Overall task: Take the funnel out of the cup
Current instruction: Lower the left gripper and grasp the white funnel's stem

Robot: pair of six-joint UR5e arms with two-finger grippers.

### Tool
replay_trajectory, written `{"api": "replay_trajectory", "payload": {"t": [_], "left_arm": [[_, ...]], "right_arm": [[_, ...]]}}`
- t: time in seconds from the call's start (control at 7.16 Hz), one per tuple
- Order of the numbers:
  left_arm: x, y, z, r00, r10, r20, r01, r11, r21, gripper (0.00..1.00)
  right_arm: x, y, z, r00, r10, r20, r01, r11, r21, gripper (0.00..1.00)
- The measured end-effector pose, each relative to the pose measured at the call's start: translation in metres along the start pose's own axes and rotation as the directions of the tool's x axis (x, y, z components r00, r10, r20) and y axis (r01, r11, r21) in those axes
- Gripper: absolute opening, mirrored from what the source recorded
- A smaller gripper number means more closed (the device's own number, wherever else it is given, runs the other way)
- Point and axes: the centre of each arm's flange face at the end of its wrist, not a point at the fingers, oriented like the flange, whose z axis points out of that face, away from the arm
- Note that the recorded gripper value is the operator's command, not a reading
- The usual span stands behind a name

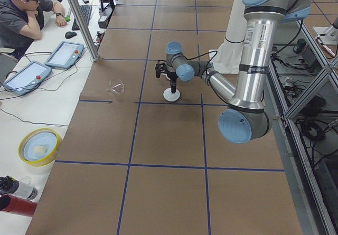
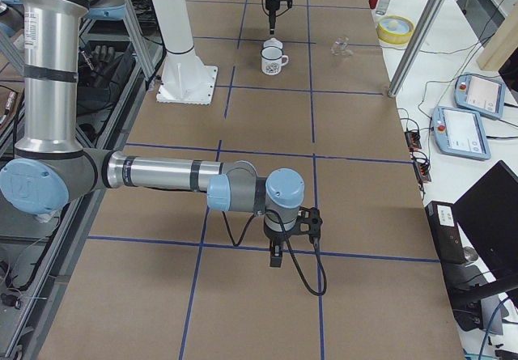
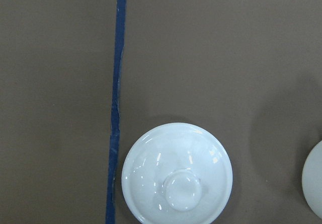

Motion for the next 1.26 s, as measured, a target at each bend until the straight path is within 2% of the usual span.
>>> {"api": "replay_trajectory", "payload": {"t": [0.14,0.28,0.84,1.26], "left_arm": [[0.002,0.003,0.009,1.0,-0.008,0.003,0.008,1.0,-0.003,0.9],[0.004,0.004,0.013,1.0,-0.013,0.01,0.013,1.0,-0.008,0.87],[0.03,-0.004,0.011,0.999,-0.021,0.03,0.022,1.0,-0.015,0.83],[0.024,-0.006,0.016,0.999,-0.023,0.047,0.024,1.0,-0.018,0.74]], "right_arm": [[0.0,0.0,0.0,1.0,0.0,0.0,0.0,1.0,0.0,1.0],[0.0,0.0,0.0,1.0,0.0,0.0,0.0,1.0,0.0,1.0],[0.0,0.0,0.0,1.0,0.0,0.0,0.0,1.0,0.0,1.0],[0.0,0.0,0.0,1.0,0.0,0.0,0.0,1.0,0.0,1.0]]}}
